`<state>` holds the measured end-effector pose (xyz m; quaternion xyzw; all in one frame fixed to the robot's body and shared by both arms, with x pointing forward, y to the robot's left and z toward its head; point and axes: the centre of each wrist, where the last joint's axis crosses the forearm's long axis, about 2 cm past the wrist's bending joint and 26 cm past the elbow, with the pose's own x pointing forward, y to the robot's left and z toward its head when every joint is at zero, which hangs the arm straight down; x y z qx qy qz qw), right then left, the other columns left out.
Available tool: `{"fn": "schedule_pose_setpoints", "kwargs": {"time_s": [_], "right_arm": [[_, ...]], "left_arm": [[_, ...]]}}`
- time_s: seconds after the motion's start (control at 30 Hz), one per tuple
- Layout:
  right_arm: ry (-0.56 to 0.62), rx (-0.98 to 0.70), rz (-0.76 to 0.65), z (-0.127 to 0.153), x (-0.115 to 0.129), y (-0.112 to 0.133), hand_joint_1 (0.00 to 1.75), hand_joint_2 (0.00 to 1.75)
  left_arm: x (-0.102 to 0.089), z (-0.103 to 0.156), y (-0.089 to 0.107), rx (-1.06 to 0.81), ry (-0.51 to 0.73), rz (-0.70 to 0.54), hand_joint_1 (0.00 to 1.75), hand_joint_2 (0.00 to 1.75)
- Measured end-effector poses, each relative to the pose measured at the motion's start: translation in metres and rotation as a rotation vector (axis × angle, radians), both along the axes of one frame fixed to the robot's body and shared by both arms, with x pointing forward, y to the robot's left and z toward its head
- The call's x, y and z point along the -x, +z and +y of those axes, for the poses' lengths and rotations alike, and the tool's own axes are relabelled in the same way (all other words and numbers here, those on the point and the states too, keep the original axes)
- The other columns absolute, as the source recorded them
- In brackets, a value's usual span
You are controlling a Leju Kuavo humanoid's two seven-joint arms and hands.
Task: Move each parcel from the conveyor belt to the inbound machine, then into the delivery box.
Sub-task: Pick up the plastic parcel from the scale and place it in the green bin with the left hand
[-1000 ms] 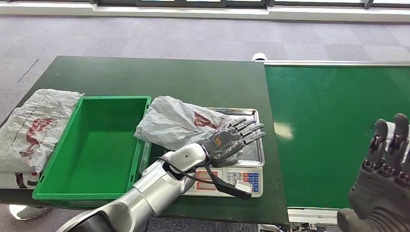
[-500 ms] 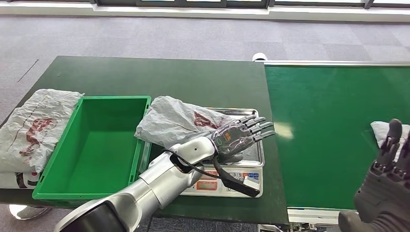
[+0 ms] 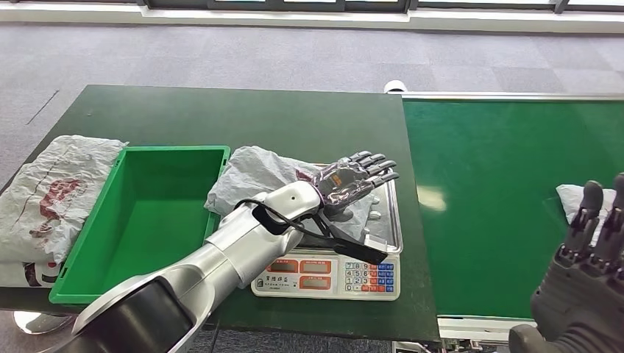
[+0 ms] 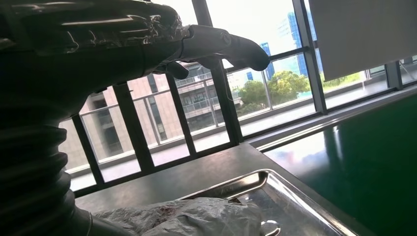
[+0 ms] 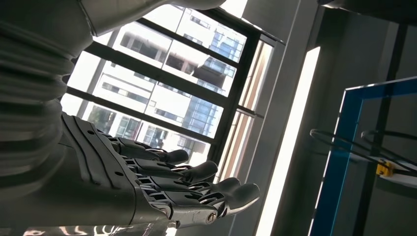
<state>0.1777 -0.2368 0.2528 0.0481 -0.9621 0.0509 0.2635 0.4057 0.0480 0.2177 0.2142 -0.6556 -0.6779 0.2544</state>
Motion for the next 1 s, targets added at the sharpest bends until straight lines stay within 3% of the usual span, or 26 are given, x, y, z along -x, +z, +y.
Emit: {"fn": "schedule_pose_setpoints", "kwargs": {"time_s": [0.23, 0.37, 0.53, 0.7, 0.83, 1.0], "right_arm": [[0.016, -0.007, 0.002, 0.001, 0.0, -0.001, 0.0, 1.75], [0.082, -0.014, 0.003, 0.001, -0.004, -0.007, 0.0, 1.75], [0.244, -0.015, 0.005, -0.003, -0.007, -0.033, 0.0, 1.75], [0.374, -0.003, 0.069, -0.011, -0.011, -0.06, 0.0, 1.75], [0.428, 0.016, 0.106, -0.014, -0.019, -0.072, 0.0, 1.75], [0.433, 0.031, 0.138, -0.014, -0.025, -0.076, 0.0, 1.75]], "left_arm": [[-0.004, 0.004, 0.001, -0.041, 0.057, 0.011, 0.0, 1.75], [-0.011, 0.019, -0.005, -0.091, 0.118, 0.047, 0.0, 1.75], [-0.02, 0.057, -0.025, -0.145, 0.21, 0.091, 0.0, 1.75], [-0.027, 0.108, -0.048, -0.178, 0.208, 0.249, 0.0, 1.75], [-0.032, 0.135, -0.052, -0.24, 0.202, 0.378, 0.0, 1.75], [-0.036, 0.146, -0.049, -0.275, 0.218, 0.442, 0.0, 1.75]]}}
